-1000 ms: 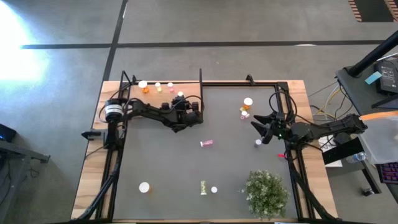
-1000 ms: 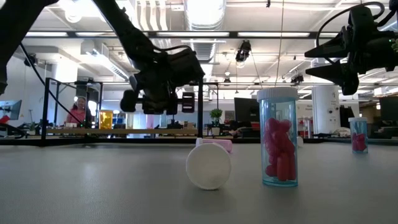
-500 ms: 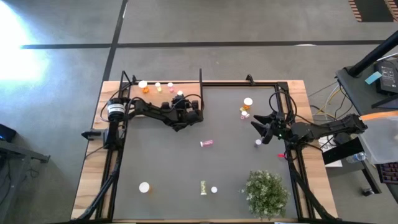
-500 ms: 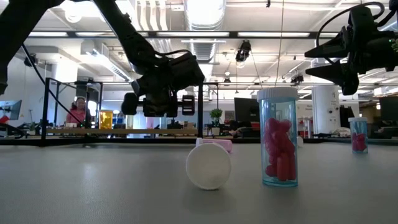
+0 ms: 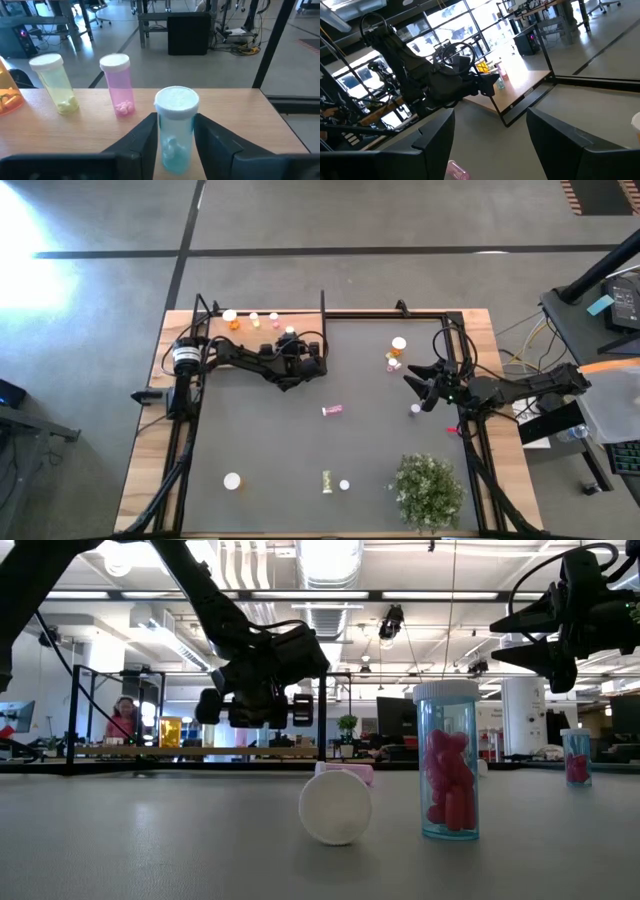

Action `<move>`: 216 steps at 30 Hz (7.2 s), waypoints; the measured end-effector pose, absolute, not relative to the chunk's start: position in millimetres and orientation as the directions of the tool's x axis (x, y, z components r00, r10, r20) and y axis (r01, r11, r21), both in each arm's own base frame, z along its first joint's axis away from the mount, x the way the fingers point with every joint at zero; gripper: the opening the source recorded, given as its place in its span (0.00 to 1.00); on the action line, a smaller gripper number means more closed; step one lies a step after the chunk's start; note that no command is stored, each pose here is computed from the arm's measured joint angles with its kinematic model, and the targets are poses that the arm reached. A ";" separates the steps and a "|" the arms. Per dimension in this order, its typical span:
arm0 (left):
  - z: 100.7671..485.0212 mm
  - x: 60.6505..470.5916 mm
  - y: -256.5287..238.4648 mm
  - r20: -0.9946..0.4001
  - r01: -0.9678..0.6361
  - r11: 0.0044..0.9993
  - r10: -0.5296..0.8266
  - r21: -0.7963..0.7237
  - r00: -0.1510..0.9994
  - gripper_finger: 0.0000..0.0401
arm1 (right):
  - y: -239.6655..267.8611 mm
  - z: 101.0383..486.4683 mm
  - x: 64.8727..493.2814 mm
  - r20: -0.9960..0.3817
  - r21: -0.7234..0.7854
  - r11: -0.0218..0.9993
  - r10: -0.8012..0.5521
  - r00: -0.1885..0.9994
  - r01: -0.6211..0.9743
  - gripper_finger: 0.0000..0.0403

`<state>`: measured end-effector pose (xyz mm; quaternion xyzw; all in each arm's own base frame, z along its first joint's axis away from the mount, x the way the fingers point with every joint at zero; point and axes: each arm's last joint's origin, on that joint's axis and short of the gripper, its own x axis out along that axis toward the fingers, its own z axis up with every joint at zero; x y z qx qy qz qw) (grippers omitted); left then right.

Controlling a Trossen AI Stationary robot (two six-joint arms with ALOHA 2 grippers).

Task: Pick and place medicine bottles onto shelf by color
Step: Put the top left blue pill bottle on the shelf

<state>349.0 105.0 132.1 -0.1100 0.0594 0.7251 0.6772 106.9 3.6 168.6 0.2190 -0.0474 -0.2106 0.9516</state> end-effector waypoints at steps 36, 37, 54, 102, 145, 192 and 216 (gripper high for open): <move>202.7 325.1 98.0 -0.465 -0.987 0.102 0.873 -0.126 0.149 0.38 | 3.6 168.6 106.9 -0.002 0.437 0.815 -0.421 0.907 0.380 0.59; 205.2 323.4 98.9 -0.479 -0.985 0.108 0.863 -0.133 0.159 0.38 | 3.6 168.7 106.9 -0.001 0.437 0.815 -0.422 0.907 0.380 0.59; 234.4 302.1 107.5 -0.586 -0.963 0.148 0.770 -0.224 0.254 0.38 | 3.6 168.6 106.9 -0.002 0.437 0.816 -0.421 0.907 0.380 0.59; 253.5 297.4 187.8 -0.809 -0.946 -0.060 0.537 -0.319 0.239 0.53 | 3.6 168.7 106.8 -0.001 0.437 0.815 -0.422 0.907 0.380 0.59; 233.0 300.2 185.3 -0.784 -0.928 -0.064 0.558 -0.368 0.272 0.56 | 3.6 168.7 106.8 -0.001 0.437 0.816 -0.421 0.907 0.380 0.59; 230.8 304.3 180.0 -0.767 -0.950 0.064 0.576 -0.304 0.284 0.44 | 3.6 168.7 106.8 -0.001 0.437 0.815 -0.421 0.907 0.379 0.59; 228.9 303.8 178.8 -0.772 -0.958 0.115 0.571 -0.261 0.279 0.44 | 3.6 168.7 106.8 -0.001 0.437 0.816 -0.421 0.907 0.380 0.59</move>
